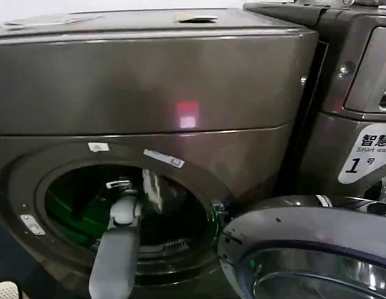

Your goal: Grasp the clothes from the dryer.

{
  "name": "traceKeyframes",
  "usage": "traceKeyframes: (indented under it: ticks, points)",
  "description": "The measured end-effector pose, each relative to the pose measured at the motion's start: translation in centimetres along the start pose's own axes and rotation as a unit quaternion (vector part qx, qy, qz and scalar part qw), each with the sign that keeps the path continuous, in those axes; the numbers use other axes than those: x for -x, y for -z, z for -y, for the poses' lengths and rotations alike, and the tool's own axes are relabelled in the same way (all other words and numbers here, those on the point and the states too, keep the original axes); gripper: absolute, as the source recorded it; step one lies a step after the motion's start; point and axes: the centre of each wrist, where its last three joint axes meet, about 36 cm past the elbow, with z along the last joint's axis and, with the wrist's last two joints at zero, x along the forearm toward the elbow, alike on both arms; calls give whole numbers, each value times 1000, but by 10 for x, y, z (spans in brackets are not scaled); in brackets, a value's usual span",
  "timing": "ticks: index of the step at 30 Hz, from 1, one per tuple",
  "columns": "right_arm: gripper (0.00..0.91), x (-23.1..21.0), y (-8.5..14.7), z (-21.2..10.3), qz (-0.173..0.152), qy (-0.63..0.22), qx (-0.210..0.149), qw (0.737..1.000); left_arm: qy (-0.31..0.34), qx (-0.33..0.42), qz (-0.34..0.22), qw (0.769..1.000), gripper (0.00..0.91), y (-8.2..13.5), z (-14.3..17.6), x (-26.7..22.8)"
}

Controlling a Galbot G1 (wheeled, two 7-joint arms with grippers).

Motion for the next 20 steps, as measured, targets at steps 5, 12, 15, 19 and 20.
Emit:
traceKeyframes:
  ticks: [5,12,15,19,20]
  points:
    - [907,0,0,1,1,-4,-2,1000,2,-1,2,1000,0,1,0,-1]
    - [907,0,-1,2,-3,-7,-6,1000,-4,0,-3,1000,0,-1,5,-2]
    - [907,-1,0,2,-4,-7,-7,1000,-6,1,-7,1000,0,-1,7,-3]
    - [907,0,0,2,-4,-6,-8,1000,-12,4,-13,1000,0,0,8,-4]
    - [907,0,0,2,-4,-6,-8,1000,-14,5,-14,1000,0,0,9,-4]
